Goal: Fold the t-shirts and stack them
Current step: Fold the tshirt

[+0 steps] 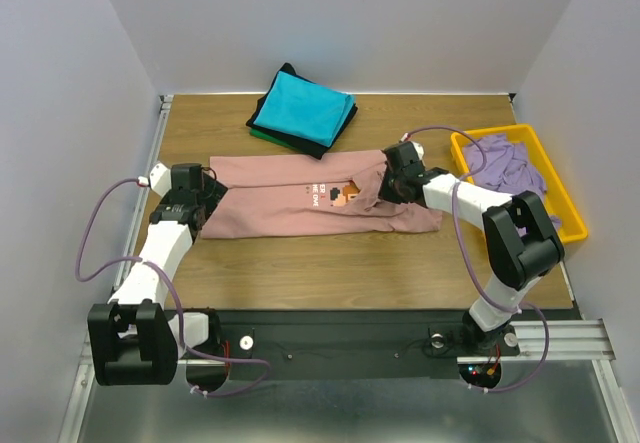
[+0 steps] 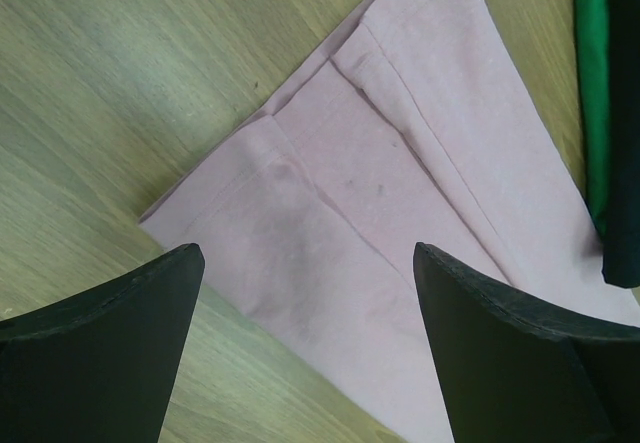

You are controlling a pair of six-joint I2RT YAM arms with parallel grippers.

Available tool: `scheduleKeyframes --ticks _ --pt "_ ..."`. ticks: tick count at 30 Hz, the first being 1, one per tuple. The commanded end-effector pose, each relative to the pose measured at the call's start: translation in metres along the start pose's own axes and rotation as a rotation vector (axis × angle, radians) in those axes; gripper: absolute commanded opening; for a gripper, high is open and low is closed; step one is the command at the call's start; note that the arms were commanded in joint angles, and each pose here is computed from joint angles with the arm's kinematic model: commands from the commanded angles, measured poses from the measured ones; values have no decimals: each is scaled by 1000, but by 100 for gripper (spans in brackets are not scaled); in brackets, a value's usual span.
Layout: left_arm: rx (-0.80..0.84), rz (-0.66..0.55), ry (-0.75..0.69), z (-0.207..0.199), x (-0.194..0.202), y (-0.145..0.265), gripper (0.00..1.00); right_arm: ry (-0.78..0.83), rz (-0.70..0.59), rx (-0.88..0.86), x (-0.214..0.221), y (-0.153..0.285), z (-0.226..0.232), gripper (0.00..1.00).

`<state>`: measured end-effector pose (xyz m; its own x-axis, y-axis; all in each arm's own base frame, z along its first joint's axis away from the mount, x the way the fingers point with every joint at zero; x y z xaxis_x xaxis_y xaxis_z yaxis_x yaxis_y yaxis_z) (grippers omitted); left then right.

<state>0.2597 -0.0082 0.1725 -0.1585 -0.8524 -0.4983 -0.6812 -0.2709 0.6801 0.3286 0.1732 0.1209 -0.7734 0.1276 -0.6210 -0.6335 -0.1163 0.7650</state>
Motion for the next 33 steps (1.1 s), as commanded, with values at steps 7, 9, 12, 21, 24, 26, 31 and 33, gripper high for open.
scheduleKeyframes --ticks 7,9,12,21,24,26,31,33 --pt "6 -3 -20 -1 0 -4 98 2 -152 -101 -45 8 20 1" --pt "3 0 -24 -1 1 -5 98 41 -139 -128 -47 3 24 1" --pt "-1 3 -29 -1 1 -6 98 101 -125 -165 -53 -8 33 5" --pt "-16 19 -44 -3 3 -12 98 152 -111 -214 -75 -30 52 25" --pt "-17 20 -46 -3 3 -13 98 159 -103 -224 -77 -40 56 36" --pt "-21 22 -47 -3 3 -13 98 174 -123 -222 -84 -42 59 46" --pt "-18 30 -52 -3 4 -13 98 192 -178 -251 -101 -24 64 68" --pt "-12 29 -50 -3 4 -13 98 193 -208 -260 -105 -5 62 80"
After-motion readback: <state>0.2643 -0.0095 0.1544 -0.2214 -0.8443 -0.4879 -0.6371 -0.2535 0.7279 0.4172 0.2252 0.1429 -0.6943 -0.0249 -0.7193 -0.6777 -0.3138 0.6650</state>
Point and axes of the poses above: each gripper's point midway between its finger pads, its own y axis back along the fingers, its own z axis along the line the jaws close on, x = y × z, the point moved 8 cm from there along y, back along the fingers, and after that the axes turned 11 degrees about y, right-handed, at the moved point
